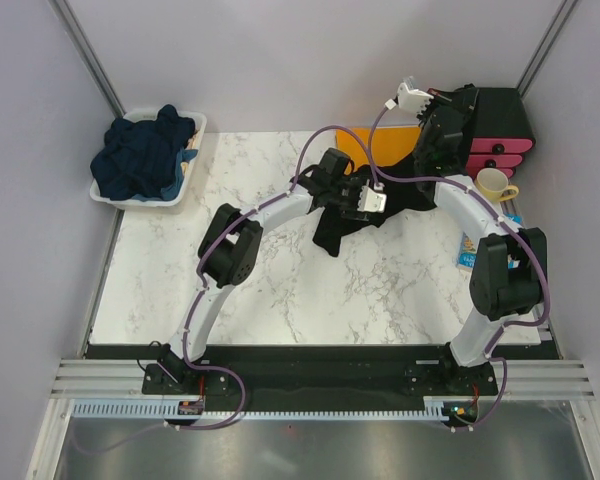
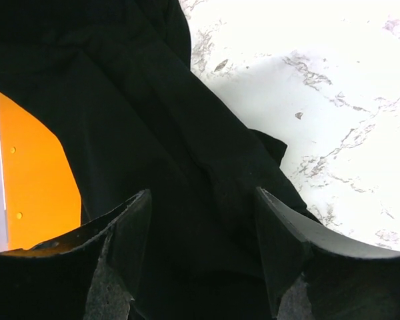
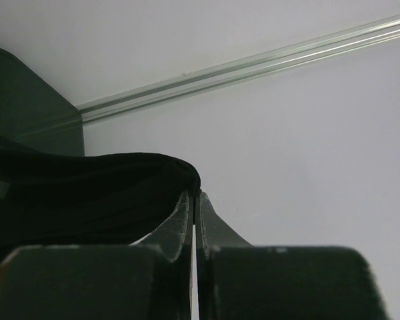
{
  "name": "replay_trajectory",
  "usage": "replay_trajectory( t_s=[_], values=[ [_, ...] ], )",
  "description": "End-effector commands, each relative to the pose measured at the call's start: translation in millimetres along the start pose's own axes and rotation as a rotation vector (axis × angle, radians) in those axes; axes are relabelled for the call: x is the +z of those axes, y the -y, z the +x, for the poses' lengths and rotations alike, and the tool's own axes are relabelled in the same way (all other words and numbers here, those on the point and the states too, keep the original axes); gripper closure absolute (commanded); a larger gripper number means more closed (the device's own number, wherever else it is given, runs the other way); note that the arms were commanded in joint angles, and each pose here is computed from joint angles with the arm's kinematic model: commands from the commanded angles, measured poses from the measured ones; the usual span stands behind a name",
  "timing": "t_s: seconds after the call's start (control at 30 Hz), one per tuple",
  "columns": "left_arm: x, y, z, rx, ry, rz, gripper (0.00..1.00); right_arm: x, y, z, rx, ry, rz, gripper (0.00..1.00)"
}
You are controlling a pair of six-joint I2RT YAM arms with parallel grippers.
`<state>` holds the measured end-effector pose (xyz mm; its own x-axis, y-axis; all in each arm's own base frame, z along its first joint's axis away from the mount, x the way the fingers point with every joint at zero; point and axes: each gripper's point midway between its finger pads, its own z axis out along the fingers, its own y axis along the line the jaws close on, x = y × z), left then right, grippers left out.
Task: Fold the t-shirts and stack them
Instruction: Flatten the tshirt out
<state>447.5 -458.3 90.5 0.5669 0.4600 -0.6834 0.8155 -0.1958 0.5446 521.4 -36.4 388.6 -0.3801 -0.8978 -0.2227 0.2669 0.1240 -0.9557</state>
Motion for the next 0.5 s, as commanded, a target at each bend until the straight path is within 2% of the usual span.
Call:
replay_trajectory(
  t_s=[0.0,0.13,0.23,0.27,0.33,0.37,0.43,0.47],
  values=[
    [2.8,1.0,-0.7,-0.045,-0.021,-0.003,0.32,-5.8,26.6,-6.9,0.082,0.034,0.057,1.00],
    [3.1,10.7,0.1,-0.046,-0.023,0.026,0.43,-4.5,27.4,-7.9,0.089,0.034,0.062,1.00],
    [3.1,16.6,1.0,-0.048,-0.026,0.044,0.55,-3.8,26.5,-7.9,0.091,0.031,0.063,1.00],
    [3.6,17.6,0.4,-0.044,-0.025,0.048,0.66,-3.2,25.7,-7.6,0.089,0.031,0.062,1.00],
    [4.0,19.1,0.1,-0.046,-0.026,0.052,0.74,-3.4,24.8,-7.8,0.089,0.030,0.060,1.00],
    [4.4,20.1,0.6,-0.048,-0.025,0.055,0.84,-3.1,24.9,-7.1,0.088,0.028,0.061,1.00],
    [5.4,19.2,-0.5,-0.050,-0.023,0.053,0.97,-3.1,24.9,-8.1,0.090,0.030,0.061,1.00],
    [5.7,19.8,0.3,-0.056,-0.025,0.053,0.98,-3.2,24.9,-7.8,0.091,0.028,0.062,1.00]
  ],
)
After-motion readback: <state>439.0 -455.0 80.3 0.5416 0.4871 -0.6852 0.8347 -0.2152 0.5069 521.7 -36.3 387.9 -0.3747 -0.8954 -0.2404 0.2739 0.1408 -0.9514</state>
